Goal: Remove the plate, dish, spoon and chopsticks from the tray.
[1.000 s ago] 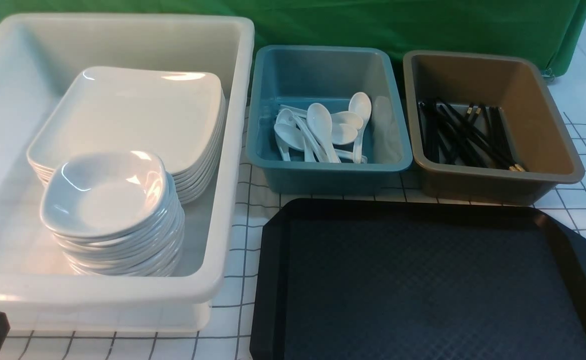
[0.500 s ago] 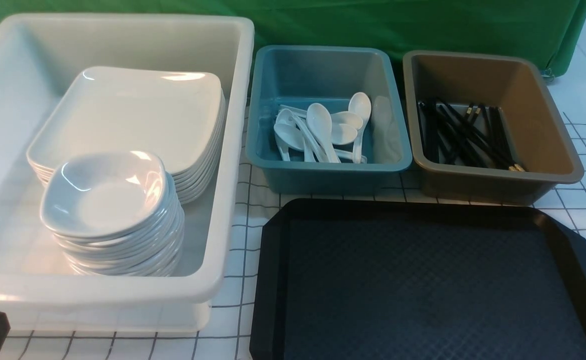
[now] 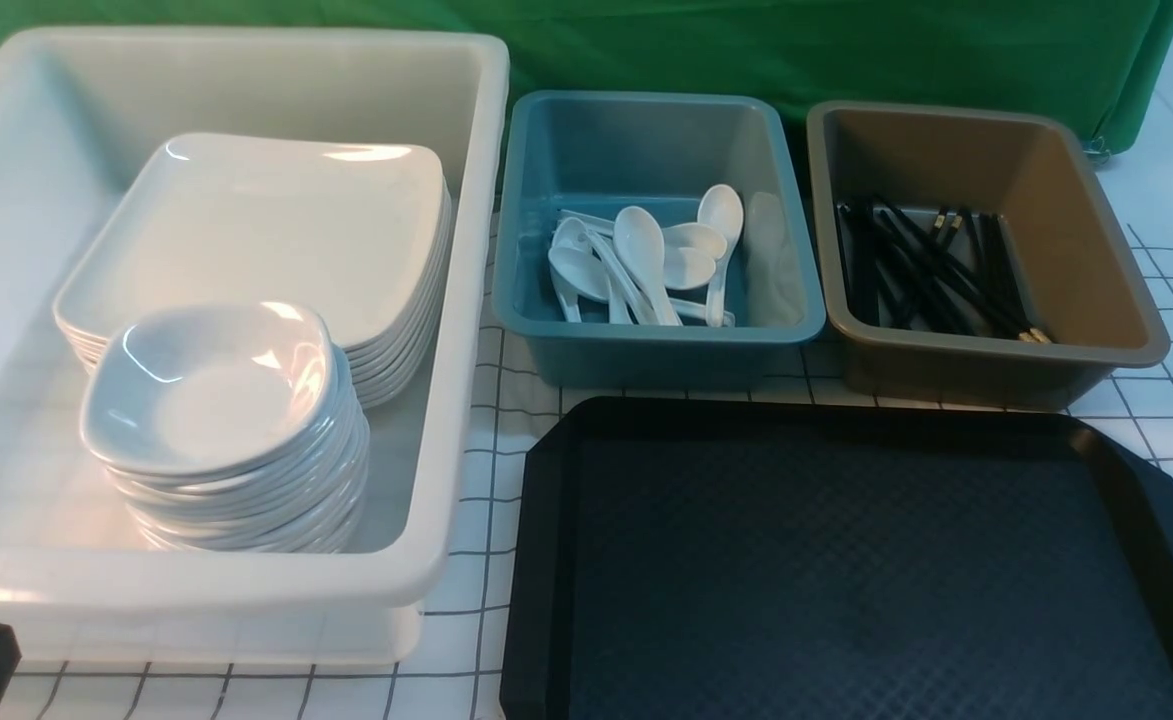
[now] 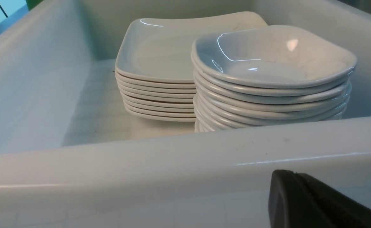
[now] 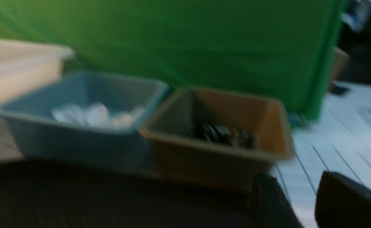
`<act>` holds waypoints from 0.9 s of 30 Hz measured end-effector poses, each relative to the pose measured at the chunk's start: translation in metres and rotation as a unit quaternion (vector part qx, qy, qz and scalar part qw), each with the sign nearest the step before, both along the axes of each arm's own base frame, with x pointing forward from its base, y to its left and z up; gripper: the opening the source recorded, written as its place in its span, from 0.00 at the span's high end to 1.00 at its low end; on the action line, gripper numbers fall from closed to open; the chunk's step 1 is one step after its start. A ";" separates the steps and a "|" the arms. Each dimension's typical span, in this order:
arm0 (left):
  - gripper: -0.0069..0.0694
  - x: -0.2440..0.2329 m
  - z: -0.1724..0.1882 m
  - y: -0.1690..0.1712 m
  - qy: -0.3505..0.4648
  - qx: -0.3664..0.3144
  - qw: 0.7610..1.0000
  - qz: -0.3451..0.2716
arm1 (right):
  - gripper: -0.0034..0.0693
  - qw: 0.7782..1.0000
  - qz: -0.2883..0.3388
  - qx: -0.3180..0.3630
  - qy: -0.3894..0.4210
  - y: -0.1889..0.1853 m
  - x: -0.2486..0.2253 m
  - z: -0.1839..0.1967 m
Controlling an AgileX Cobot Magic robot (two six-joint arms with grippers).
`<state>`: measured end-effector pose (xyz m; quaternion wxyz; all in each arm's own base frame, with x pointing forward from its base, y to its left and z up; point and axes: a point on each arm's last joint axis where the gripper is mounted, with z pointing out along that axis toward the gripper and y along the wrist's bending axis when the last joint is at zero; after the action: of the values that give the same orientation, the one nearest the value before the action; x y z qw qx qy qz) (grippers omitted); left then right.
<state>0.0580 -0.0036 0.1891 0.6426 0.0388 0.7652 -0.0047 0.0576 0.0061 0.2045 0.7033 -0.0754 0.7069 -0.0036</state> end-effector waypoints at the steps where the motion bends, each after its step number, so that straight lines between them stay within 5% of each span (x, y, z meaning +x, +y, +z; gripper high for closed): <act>1: 0.90 0.000 0.000 0.000 0.000 0.000 1.000 0.000 | 0.62 0.999 -0.019 -0.004 0.036 -0.002 -0.001 -0.008; 27: 0.90 0.000 0.000 0.000 0.001 0.001 1.000 0.000 | 0.62 0.996 -0.040 -0.014 0.080 -0.004 -0.002 -0.018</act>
<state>0.0580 -0.0035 0.1886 0.6416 0.0392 0.7661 -0.0044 0.0557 0.0018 0.1870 0.6430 -0.0575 0.7629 -0.0357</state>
